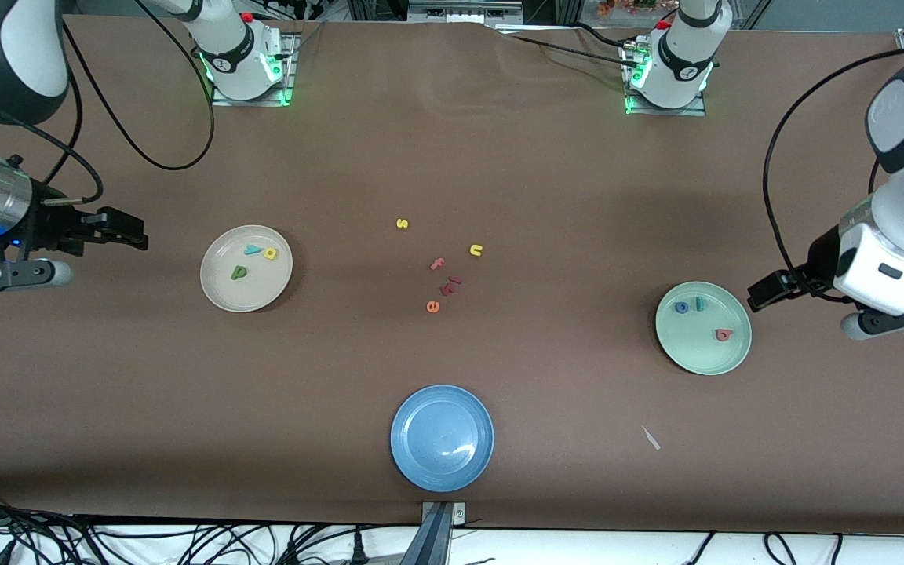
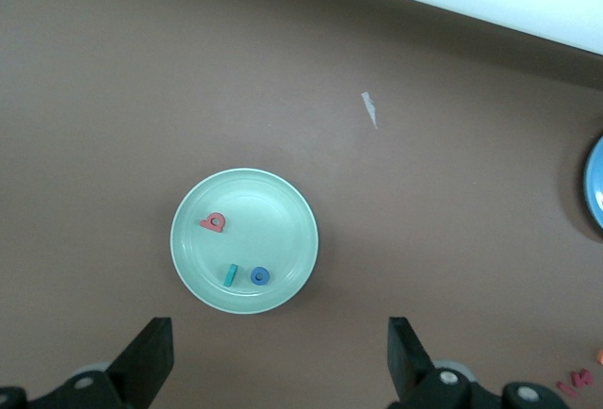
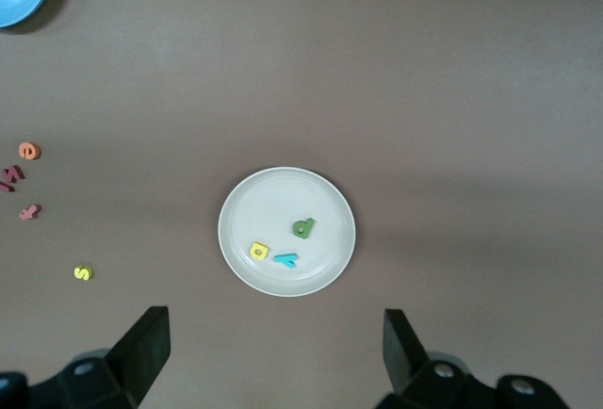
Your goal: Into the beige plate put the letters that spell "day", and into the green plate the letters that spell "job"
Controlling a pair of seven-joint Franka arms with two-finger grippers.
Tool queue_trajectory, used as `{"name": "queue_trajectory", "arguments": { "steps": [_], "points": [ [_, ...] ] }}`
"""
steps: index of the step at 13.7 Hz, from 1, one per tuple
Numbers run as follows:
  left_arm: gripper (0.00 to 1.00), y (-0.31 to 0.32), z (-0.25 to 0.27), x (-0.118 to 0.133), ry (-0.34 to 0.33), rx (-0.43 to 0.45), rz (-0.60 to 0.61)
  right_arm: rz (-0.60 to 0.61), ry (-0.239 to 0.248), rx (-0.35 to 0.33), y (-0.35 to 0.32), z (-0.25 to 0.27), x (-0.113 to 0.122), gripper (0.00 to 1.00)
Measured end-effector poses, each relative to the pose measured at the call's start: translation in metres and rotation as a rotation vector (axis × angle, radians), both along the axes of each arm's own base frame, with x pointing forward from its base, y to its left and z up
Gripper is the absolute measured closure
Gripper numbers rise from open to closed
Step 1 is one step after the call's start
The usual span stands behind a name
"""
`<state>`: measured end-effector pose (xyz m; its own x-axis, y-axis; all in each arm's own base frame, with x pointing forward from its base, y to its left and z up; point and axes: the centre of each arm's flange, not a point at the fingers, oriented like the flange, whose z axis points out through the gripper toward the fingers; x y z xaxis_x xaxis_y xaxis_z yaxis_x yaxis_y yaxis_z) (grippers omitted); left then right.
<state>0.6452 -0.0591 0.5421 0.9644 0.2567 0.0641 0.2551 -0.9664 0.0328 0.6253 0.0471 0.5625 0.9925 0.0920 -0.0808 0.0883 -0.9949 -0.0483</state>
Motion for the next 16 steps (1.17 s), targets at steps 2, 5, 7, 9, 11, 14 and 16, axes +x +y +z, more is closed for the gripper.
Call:
{"name": "queue_trajectory", "arguments": {
  "steps": [2,5,7,9,11,14,16],
  "points": [
    [0.0,0.001,0.01,-0.008,0.007,0.009,0.003,-0.027,-0.021,-0.014,-0.001,0.007,-0.008,0.0],
    [0.0,0.017,0.009,-0.009,0.016,0.017,0.03,-0.05,-0.086,-0.032,0.011,0.004,-0.036,0.0],
    [0.0,0.02,0.006,-0.008,0.021,0.017,0.035,-0.106,-0.105,-0.058,0.023,0.002,-0.057,0.0],
    [0.0,0.021,0.001,-0.006,0.029,0.018,0.037,-0.139,-0.117,-0.054,0.024,0.008,-0.061,0.0],
    [0.0,0.022,-0.006,-0.004,0.04,0.019,0.039,-0.193,-0.119,-0.013,0.005,0.016,-0.058,0.0],
    [0.0,0.023,-0.013,-0.002,0.05,0.019,0.04,-0.195,-0.099,0.001,-0.013,0.02,-0.058,0.0],
    [0.0,0.027,-0.014,-0.001,0.053,0.02,0.047,-0.181,-0.093,0.001,-0.008,0.018,-0.059,0.0]
  ]
}}
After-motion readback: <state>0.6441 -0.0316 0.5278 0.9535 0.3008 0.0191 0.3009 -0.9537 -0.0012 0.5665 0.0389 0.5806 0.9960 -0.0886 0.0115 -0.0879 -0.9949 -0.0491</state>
